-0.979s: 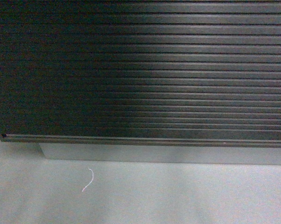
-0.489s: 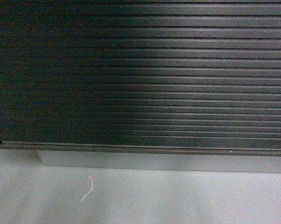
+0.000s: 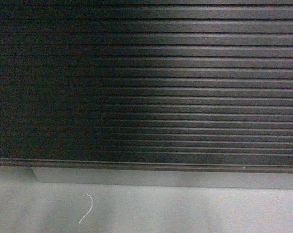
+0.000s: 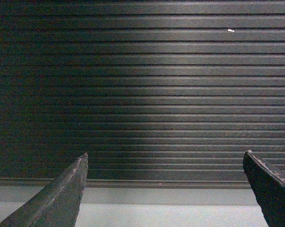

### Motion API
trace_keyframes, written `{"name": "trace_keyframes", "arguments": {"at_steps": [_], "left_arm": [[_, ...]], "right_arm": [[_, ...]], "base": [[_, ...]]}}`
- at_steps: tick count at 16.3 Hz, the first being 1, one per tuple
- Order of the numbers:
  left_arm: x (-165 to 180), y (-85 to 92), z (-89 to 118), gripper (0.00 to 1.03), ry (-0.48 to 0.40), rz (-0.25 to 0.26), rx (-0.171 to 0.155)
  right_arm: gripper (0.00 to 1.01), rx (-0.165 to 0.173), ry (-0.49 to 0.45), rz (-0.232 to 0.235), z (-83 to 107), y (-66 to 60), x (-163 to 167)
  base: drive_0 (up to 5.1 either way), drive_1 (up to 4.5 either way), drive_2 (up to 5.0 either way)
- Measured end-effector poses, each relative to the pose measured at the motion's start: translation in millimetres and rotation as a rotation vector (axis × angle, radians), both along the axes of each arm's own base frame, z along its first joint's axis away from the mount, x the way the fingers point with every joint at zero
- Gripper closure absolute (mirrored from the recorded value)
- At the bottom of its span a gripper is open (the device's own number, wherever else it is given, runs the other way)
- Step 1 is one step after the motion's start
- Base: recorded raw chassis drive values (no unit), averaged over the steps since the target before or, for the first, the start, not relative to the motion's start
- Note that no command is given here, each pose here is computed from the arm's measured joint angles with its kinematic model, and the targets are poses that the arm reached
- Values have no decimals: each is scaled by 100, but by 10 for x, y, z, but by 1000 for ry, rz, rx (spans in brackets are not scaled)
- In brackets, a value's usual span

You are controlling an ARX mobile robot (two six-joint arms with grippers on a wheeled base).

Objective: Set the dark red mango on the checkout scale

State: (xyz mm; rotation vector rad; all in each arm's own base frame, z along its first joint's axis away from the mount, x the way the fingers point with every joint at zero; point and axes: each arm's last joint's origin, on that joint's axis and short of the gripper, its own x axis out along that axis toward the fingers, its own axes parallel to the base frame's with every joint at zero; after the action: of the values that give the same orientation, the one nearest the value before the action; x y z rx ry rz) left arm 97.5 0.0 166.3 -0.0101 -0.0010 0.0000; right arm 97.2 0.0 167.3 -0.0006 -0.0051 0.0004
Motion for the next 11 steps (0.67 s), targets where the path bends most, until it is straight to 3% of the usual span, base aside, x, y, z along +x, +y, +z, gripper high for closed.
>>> {"name": "trace_keyframes", "arguments": {"at_steps": [11], "left_arm": [[0, 0, 0, 5, 0, 0, 0]], "right_arm": [[3, 0, 0, 0, 0, 0, 0]], "base": [[-5, 153, -164]]}}
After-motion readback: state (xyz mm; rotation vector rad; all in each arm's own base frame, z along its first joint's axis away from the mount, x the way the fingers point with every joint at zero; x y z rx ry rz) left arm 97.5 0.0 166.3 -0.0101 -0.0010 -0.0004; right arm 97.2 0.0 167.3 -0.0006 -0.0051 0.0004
